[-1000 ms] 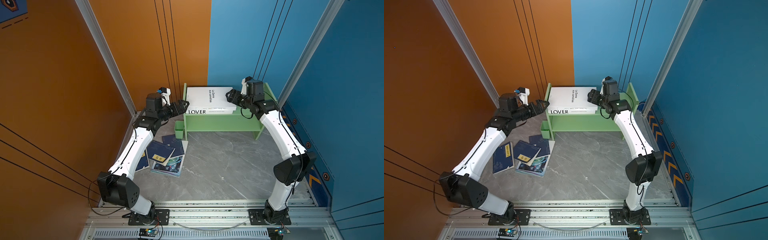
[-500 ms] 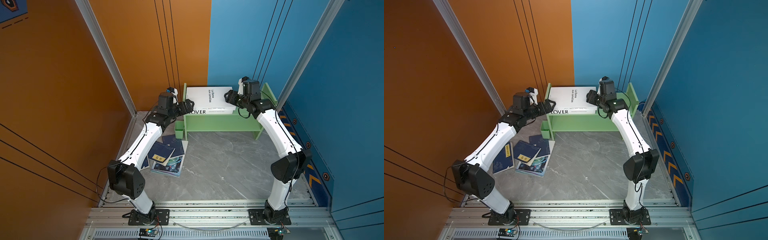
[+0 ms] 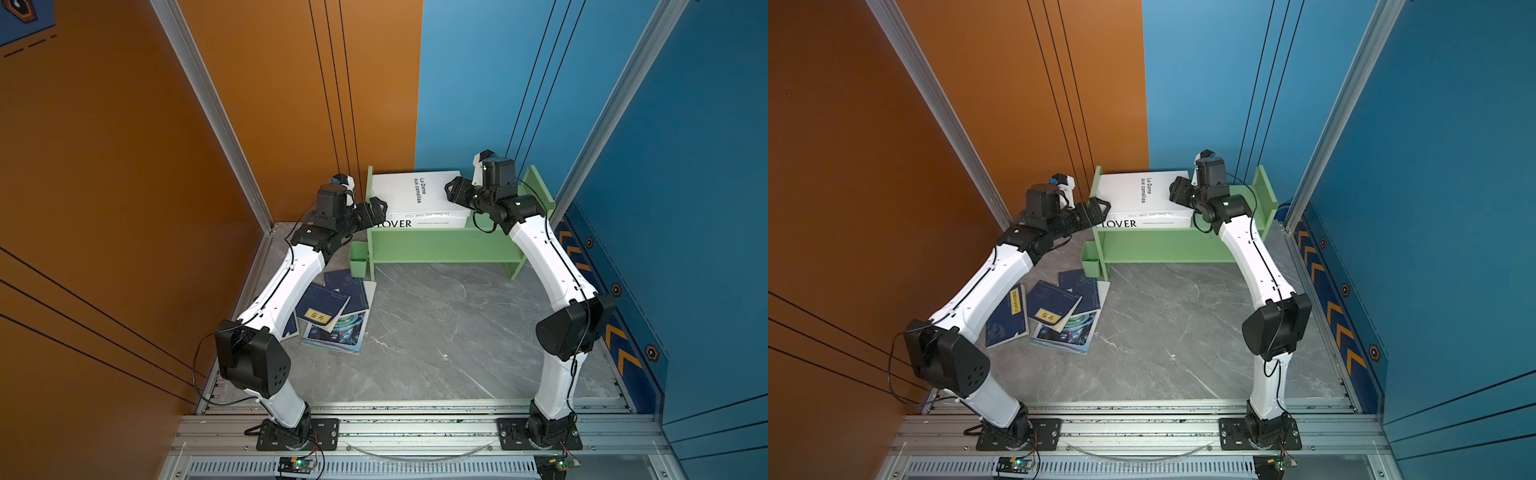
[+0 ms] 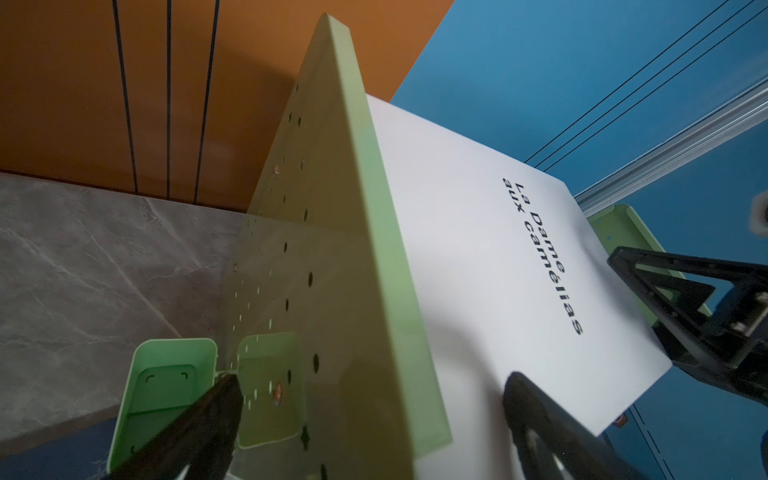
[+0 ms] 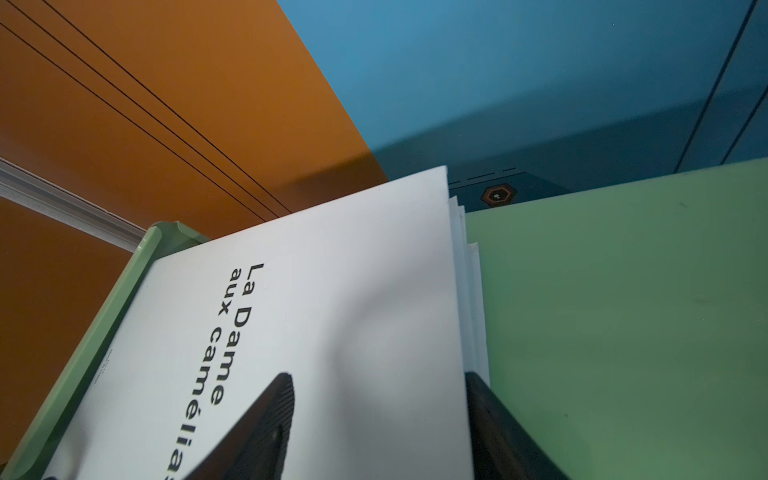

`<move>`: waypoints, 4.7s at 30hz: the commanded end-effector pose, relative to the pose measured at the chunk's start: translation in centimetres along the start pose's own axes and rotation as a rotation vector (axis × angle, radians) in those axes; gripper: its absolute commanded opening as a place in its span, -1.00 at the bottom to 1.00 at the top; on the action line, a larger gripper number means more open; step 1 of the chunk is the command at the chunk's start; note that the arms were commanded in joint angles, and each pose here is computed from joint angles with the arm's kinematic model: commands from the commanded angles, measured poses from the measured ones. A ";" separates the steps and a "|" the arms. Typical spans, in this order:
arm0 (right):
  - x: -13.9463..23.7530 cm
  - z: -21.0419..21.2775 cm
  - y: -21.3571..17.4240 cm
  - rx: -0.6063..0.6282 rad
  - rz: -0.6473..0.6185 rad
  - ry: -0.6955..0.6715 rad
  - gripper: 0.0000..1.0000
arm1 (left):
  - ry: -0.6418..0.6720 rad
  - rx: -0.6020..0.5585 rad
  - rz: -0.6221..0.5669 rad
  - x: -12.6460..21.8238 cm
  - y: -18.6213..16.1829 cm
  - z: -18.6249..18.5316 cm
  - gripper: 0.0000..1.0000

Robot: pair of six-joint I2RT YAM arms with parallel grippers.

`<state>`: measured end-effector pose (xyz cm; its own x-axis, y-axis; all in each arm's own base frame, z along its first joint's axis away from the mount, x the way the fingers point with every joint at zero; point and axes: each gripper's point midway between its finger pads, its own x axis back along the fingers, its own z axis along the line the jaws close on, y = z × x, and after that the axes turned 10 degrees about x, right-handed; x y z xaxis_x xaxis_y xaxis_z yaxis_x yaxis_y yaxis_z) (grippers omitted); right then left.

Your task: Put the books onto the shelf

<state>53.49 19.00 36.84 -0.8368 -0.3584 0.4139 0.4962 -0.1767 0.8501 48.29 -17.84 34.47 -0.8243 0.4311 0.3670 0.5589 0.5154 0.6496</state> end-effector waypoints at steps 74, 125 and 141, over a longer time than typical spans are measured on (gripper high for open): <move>5.4 4.3 -26.9 -0.101 0.258 0.032 0.95 | 0.444 0.515 0.140 -6.6 -8.4 32.8 0.86; -13.3 25.7 -40.5 -0.006 0.396 0.401 0.31 | 0.612 0.603 0.041 8.5 -15.6 34.1 0.78; -11.1 28.9 -40.5 -0.096 0.428 0.530 -0.78 | 0.577 0.649 0.062 7.6 -16.2 34.3 0.78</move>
<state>37.65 55.70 6.50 -0.3860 -0.7829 0.4879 0.7935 -0.0120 0.6084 37.44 3.27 5.55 -0.6588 0.0738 0.7487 0.3784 0.8927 0.2449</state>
